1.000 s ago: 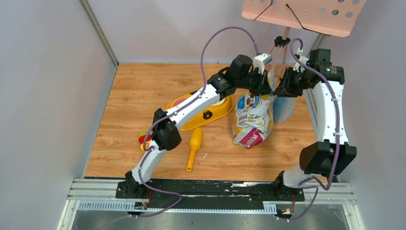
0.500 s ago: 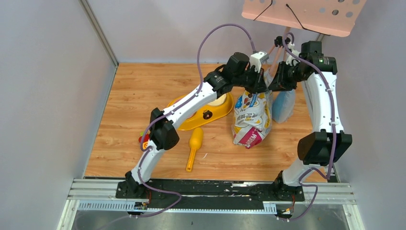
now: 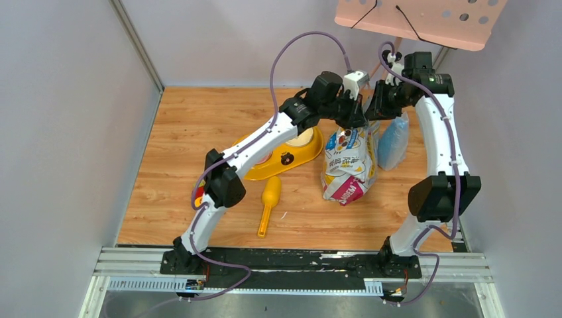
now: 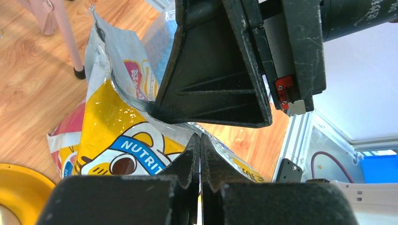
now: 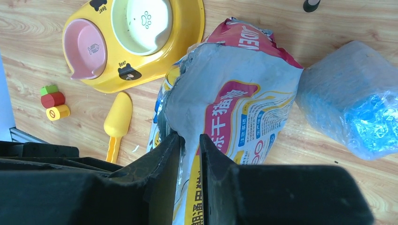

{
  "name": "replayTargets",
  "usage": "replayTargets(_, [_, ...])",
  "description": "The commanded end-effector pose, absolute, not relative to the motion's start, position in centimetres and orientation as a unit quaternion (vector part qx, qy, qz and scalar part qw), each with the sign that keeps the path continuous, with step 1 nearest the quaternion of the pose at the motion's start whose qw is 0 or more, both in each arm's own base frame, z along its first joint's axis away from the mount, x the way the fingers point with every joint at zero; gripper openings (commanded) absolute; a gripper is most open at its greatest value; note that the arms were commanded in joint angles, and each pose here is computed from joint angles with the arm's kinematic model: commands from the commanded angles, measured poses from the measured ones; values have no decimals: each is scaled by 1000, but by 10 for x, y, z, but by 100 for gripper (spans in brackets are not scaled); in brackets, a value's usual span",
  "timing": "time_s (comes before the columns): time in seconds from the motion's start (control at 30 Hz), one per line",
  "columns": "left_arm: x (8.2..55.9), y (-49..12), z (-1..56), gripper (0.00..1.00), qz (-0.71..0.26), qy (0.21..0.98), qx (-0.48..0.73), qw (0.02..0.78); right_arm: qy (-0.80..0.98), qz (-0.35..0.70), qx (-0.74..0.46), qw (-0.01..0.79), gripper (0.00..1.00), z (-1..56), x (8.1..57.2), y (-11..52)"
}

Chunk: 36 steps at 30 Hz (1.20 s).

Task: Serve the pet food

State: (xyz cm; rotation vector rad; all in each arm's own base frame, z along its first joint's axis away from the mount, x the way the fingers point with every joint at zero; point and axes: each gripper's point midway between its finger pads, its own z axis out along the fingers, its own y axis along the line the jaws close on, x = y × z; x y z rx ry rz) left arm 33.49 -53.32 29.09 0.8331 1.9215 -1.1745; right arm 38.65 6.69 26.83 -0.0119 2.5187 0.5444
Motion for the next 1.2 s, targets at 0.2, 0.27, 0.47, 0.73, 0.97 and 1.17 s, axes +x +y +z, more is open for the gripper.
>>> replayTargets(0.2, [294, -507, 392, 0, -491, 669, 369, 419, 948, 86, 4, 306, 11, 255, 401, 38])
replayTargets(0.27, [301, -498, 390, 0, -477, 678, 365, 424, 948, 68, 3, 312, 3, 260, 397, 31])
replayTargets(0.47, [316, -485, 386, 0, -459, 691, 354, 433, 948, 39, 0, 315, 0, 277, 387, 20])
replayTargets(0.73, [334, -489, 371, 43, -450, 725, 295, 431, 947, 60, -27, 314, 0, 279, 374, 26])
replayTargets(0.97, [319, -522, 342, 68, -494, 737, 274, 370, 934, 124, -55, 331, 0, 293, 362, 49])
replayTargets(1.17, [323, -539, 323, 62, -476, 749, 266, 375, 925, 134, -60, 351, 0, 301, 361, 53])
